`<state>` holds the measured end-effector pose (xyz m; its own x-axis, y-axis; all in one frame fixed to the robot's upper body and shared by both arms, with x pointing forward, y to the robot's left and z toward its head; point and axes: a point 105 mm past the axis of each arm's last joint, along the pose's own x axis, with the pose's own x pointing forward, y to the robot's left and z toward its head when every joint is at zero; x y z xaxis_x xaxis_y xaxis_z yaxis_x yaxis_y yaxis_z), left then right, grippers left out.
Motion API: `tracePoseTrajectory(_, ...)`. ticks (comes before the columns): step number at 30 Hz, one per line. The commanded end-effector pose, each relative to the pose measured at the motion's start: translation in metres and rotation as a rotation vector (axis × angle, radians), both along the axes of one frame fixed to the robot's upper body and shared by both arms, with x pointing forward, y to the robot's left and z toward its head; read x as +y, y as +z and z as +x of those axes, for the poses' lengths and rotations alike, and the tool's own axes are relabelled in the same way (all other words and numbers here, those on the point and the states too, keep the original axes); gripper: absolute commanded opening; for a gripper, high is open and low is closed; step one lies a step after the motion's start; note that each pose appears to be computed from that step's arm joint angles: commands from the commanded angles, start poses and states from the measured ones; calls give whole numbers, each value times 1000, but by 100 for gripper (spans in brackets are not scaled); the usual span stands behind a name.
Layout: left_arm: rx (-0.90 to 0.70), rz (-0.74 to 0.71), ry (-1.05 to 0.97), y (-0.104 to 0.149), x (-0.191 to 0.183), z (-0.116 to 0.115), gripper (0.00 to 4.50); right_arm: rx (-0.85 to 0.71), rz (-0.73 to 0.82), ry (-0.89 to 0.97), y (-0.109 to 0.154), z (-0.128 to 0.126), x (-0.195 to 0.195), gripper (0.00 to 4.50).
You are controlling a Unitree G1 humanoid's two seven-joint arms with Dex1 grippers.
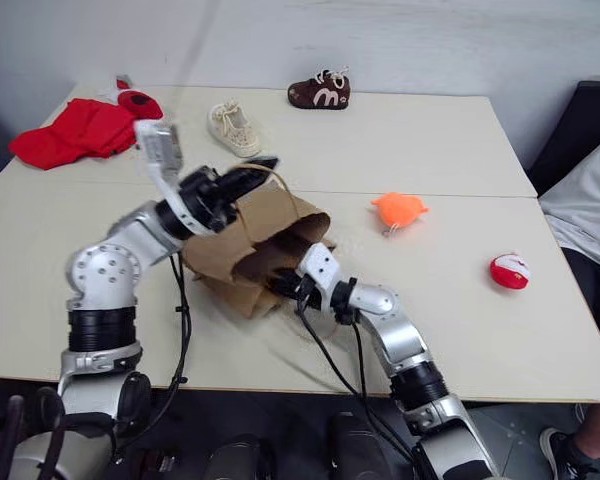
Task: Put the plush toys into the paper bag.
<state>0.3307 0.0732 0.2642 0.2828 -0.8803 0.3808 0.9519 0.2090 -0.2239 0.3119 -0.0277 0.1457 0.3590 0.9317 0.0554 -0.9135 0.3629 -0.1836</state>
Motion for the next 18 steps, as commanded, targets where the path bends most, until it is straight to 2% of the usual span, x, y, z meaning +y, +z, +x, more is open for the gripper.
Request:
tracePoseTrajectory(1,-73,-2,-7,12,0,-5,0,-61,91,44,30,-24,-28,266)
tracePoseTrajectory(3,-77,2,-15,13,1,-6,0,-77,124,11,38,-34,-53,336)
tracePoseTrajectory(6,-78,0,-19,15,3,-4,0,-110,128,-204,45,-26,-102,434)
tracePoseTrajectory(7,-78,-1,-21,16,3,-4,0,-112,90,-264,43,-20,-115,447)
tracePoseTrajectory(12,-73,-1,-34,16,1,-3,0,-192,-177,-543,40,32,-159,447)
tracePoseTrajectory(15,-69,0,-33,16,0,-2,0,-164,-296,-590,31,59,-166,447)
tracePoseTrajectory(18,-66,1,-27,15,0,0,0,-157,-326,-597,32,86,-162,447)
